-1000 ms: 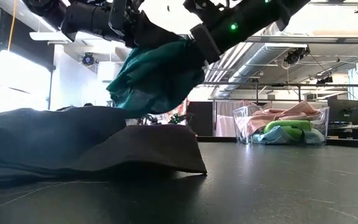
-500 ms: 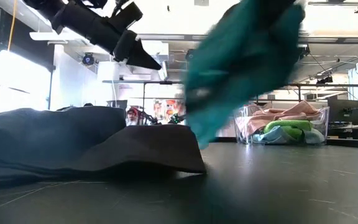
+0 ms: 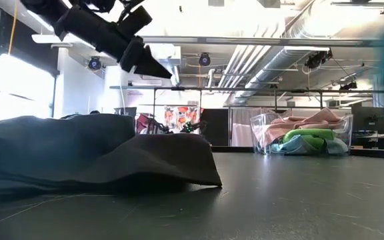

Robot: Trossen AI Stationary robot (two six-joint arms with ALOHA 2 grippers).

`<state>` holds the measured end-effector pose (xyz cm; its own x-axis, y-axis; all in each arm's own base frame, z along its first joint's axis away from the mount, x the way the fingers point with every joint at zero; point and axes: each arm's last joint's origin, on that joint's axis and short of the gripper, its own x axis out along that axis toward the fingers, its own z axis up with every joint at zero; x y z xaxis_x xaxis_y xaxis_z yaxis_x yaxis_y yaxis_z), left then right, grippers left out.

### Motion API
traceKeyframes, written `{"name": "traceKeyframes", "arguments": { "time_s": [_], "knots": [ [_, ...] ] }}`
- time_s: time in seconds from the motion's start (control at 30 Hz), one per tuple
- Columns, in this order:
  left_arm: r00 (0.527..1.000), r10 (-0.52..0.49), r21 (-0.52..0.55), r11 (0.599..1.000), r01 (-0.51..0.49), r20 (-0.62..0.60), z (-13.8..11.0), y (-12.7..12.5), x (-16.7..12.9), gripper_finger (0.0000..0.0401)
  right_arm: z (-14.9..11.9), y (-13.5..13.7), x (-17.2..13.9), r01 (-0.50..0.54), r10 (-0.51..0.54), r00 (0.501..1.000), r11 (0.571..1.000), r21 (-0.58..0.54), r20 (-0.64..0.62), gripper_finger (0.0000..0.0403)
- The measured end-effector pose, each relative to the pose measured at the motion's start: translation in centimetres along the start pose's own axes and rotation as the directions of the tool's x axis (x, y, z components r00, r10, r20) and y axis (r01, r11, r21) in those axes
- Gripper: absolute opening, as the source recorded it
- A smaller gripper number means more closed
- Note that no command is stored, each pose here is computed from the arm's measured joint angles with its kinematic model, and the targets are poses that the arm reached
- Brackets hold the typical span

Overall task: Sort towels by color in basket
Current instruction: Put the dark green towel into the bottom transparent bin

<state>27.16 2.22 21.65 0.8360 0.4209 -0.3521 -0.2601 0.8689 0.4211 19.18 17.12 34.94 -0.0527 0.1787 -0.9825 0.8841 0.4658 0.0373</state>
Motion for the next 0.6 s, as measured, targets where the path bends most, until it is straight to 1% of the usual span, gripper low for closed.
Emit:
{"name": "traceKeyframes", "arguments": {
  "time_s": [0.07, 0.13, 0.2, 0.23, 0.27, 0.33, 0.47, 0.6],
  "knots": [
    [1.000, 0.001, 0.008, 1.000, -0.001, 0.003, -0.5, -0.1, 0.0, 0.0124, -1.6, -0.7, 1.4, 0.103, -0.093, 0.990, 0.990, 0.095, -0.103, 0.0005],
    [1.000, -0.001, 0.011, 1.000, 0.001, -0.002, -0.9, -0.3, -0.1, 0.0124, -3.1, -1.7, 2.8, 0.228, -0.197, 0.961, 0.962, 0.149, -0.196, 0.0005],
    [1.000, -0.001, 0.011, 1.000, 0.001, -0.001, -1.1, -0.3, -0.1, 0.0124, -4.1, -2.4, 4.0, 0.318, -0.267, 0.931, 0.928, 0.196, -0.247, 0.0005],
    [1.000, -0.001, 0.011, 1.000, 0.001, -0.001, -1.1, -0.3, -0.1, 0.0124, -4.5, -2.6, 4.5, 0.340, -0.286, 0.926, 0.917, 0.211, -0.248, 0.0005],
    [1.000, -0.001, 0.011, 1.000, 0.001, 0.000, -1.1, -0.3, -0.1, 0.0124, -4.7, -2.8, 5.0, 0.344, -0.292, 0.926, 0.914, 0.215, -0.238, 0.0005],
    [1.000, 0.002, 0.007, 1.000, -0.002, 0.009, -1.1, -0.3, -0.1, 0.0124, -4.8, -2.7, 5.9, 0.309, -0.268, 0.942, 0.928, 0.209, -0.203, 0.0006],
    [0.999, 0.014, -0.004, 1.000, -0.014, 0.046, -0.7, -0.2, -0.1, 0.0124, -3.8, -2.3, 8.0, 0.254, -0.231, 0.964, 0.944, 0.212, -0.128, 0.0007],
    [0.996, 0.026, -0.019, 1.000, -0.024, 0.080, -0.3, -0.1, -0.1, 0.0124, -2.1, -1.7, 10.8, 0.178, -0.169, 0.983, 0.975, 0.133, -0.075, 0.0008]
  ]
}}
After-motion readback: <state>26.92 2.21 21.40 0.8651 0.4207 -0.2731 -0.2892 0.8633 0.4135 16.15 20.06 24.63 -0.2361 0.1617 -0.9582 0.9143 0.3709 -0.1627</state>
